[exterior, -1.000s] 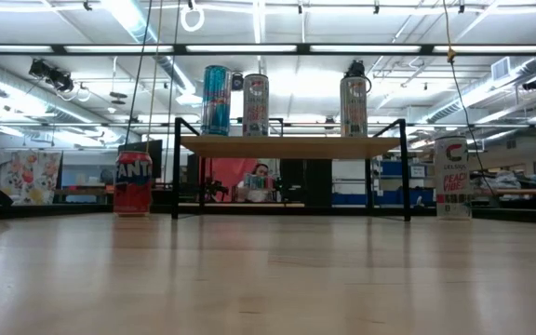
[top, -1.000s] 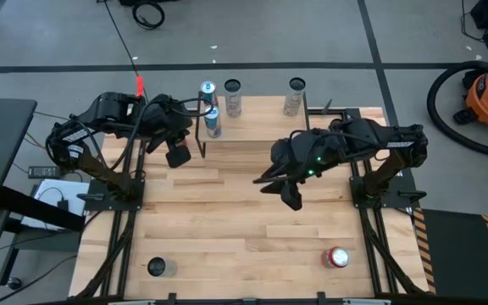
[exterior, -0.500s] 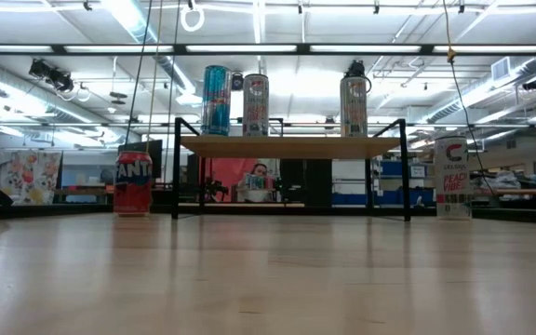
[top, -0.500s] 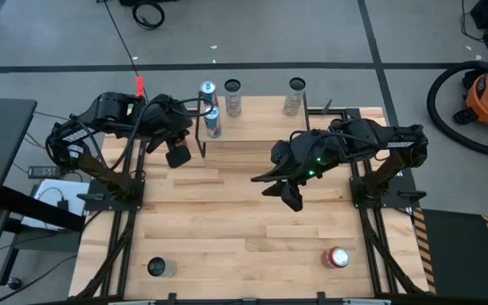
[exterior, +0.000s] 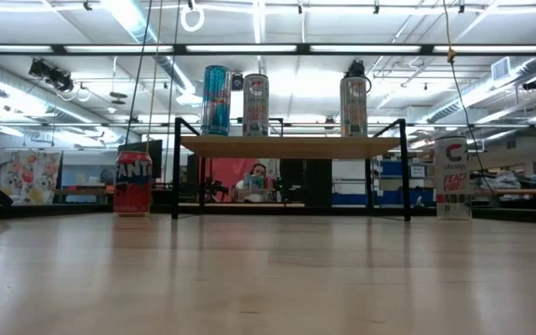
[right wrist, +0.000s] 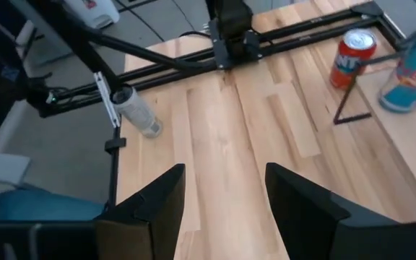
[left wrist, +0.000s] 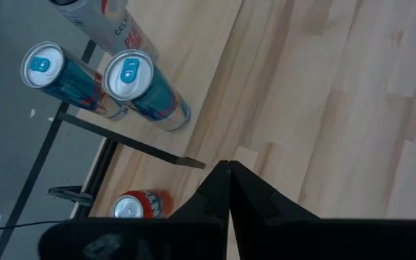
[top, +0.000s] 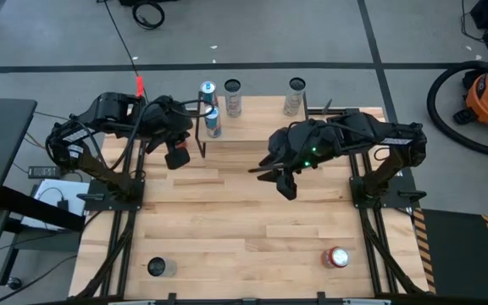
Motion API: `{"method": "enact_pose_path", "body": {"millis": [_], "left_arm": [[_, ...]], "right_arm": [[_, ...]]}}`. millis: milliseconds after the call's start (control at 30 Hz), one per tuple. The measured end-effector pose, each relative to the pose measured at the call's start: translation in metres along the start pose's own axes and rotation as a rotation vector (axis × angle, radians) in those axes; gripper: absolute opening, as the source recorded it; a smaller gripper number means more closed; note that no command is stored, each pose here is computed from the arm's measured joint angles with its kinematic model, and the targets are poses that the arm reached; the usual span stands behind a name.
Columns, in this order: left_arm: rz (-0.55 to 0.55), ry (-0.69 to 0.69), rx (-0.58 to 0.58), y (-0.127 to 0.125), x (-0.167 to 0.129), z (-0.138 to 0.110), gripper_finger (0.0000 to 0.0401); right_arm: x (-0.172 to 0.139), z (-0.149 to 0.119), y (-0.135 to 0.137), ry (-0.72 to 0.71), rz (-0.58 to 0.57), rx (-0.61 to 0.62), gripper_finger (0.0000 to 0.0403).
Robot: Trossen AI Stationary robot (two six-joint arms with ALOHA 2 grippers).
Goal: Place canned beverage on shelf
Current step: Put the bottom orange soda can on the shelf
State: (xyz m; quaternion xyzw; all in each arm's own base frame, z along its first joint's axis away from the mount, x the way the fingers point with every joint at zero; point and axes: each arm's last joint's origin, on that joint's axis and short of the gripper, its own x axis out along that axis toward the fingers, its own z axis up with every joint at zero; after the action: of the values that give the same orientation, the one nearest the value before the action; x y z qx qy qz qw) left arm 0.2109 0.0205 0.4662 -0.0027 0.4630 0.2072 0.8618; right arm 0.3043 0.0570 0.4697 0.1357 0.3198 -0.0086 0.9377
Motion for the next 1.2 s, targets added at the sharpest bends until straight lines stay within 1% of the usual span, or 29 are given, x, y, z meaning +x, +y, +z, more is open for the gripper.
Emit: {"method": "enact_pose_path", "body": {"millis": [67, 167, 300, 400, 533, 633, 700, 767, 867, 1000, 1100, 1200], "left_arm": [[0.000, 0.000, 0.000, 0.000, 0.000, 0.000, 0.0009], [0.000, 0.000, 0.001, 0.000, 0.000, 0.000, 0.0009], [0.000, 0.000, 0.001, 0.000, 0.000, 0.000, 0.0009], [0.000, 0.000, 0.003, 0.000, 0.000, 0.000, 0.0009], [0.000, 0.000, 0.003, 0.000, 0.000, 0.000, 0.0009], [0.000, 0.000, 0.008, 0.000, 0.000, 0.000, 0.0009], [0.000, -0.003, 0.020, 0.000, 0.000, 0.000, 0.0009], [-0.001, -0.007, 0.020, 0.000, 0.000, 0.001, 0.0009], [-0.001, -0.007, 0.021, 0.000, 0.000, 0.001, 0.0009], [-0.001, -0.007, 0.020, 0.000, 0.000, 0.001, 0.0009], [-0.001, -0.007, 0.021, 0.000, 0.000, 0.001, 0.0009], [-0.001, -0.007, 0.019, 0.000, 0.000, 0.001, 0.0009]], "right_arm": [[0.001, 0.000, 0.001, 0.005, 0.009, -0.008, 0.0201], [0.001, -0.001, 0.002, 0.028, 0.072, -0.040, 0.0207], [0.001, -0.004, 0.004, 0.077, 0.136, -0.043, 0.0229], [0.001, -0.006, 0.004, 0.112, 0.162, -0.036, 0.0260], [0.000, -0.010, 0.003, 0.160, 0.171, -0.016, 0.0313], [0.000, -0.008, 0.004, 0.139, 0.171, -0.017, 0.0343], [0.001, -0.006, 0.005, 0.117, 0.179, -0.017, 0.0353], [0.001, -0.004, 0.005, 0.094, 0.184, -0.020, 0.0359], [0.001, -0.001, 0.006, 0.050, 0.173, -0.062, 0.0361], [0.003, 0.004, 0.007, 0.001, 0.173, -0.059, 0.0357], [0.004, 0.006, 0.008, -0.011, 0.180, -0.018, 0.0355], [0.004, 0.006, 0.008, -0.024, 0.177, -0.044, 0.0355]]}}
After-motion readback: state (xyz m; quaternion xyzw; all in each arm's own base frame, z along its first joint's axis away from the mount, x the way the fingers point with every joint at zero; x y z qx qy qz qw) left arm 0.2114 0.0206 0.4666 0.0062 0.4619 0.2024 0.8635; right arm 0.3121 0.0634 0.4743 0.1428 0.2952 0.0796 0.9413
